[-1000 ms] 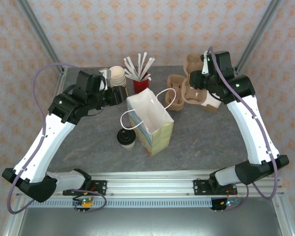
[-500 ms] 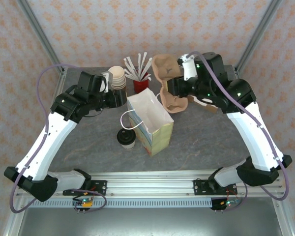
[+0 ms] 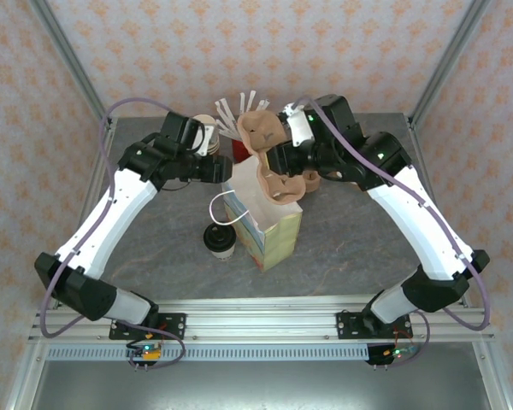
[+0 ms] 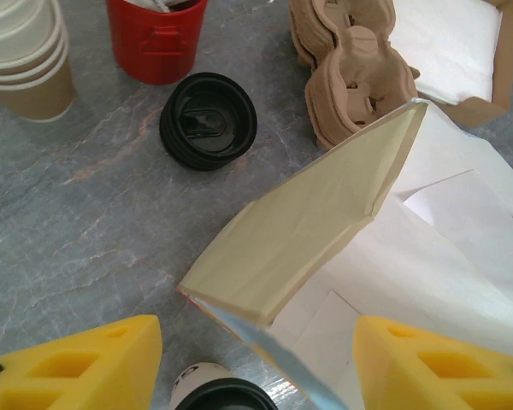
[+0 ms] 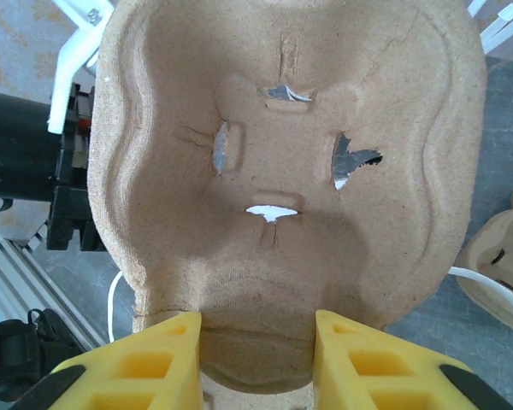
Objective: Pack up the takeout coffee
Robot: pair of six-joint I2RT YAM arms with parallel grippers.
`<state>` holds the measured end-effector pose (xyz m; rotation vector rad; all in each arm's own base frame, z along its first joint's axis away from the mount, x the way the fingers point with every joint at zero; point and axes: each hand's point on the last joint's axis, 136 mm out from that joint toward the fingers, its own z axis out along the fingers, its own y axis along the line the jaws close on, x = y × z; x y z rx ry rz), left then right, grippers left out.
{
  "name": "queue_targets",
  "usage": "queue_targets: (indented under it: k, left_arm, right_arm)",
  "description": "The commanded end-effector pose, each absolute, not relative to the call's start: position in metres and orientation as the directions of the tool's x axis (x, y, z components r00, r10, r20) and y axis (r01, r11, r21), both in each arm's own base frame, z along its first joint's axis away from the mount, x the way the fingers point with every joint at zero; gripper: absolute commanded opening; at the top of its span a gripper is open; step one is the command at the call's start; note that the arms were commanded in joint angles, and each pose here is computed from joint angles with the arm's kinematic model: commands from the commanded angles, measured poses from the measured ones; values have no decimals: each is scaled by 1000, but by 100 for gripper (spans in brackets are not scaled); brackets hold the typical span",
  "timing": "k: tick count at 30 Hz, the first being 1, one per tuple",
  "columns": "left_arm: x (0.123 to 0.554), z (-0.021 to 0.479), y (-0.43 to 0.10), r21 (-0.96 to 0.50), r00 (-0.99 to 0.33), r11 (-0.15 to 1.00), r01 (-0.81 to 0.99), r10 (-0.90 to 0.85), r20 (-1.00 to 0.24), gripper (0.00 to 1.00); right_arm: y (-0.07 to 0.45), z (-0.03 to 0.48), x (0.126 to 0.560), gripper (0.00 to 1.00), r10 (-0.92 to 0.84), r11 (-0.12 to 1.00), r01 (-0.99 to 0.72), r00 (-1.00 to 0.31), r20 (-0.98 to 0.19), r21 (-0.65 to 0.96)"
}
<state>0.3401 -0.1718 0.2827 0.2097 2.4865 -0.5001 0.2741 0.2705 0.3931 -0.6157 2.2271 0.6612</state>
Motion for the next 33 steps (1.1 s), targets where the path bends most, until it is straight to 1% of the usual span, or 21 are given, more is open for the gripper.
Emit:
queue_targets:
  k: [1,5,16,25,33]
  left_arm:
    - [346,295,-181,-287,-782,891,353,112,-614,61]
    - [350,288,-181,-285,-793,892,351,122,-597,58]
    - [354,278,-178,-361,-818,878,313,56,-573,45]
    - [353,273,-177,-375,-825,877,302,43,-563,40]
    - [352,274,-176,-383,-824,874,299,34,-566,39]
  right_arm:
    - [276,395,273,32,-206,737,-605,-625,-753,301]
    - [283,387,276,32,-208,728,-609,-633,-745,315]
    - [293,353,281,31,-253,727,-607,-671,-697,321]
    - [294,335,274,31,-288,737,-601,-694,-660,311]
    - [292,326,274,31,-283,750,-589,-697,-659,302]
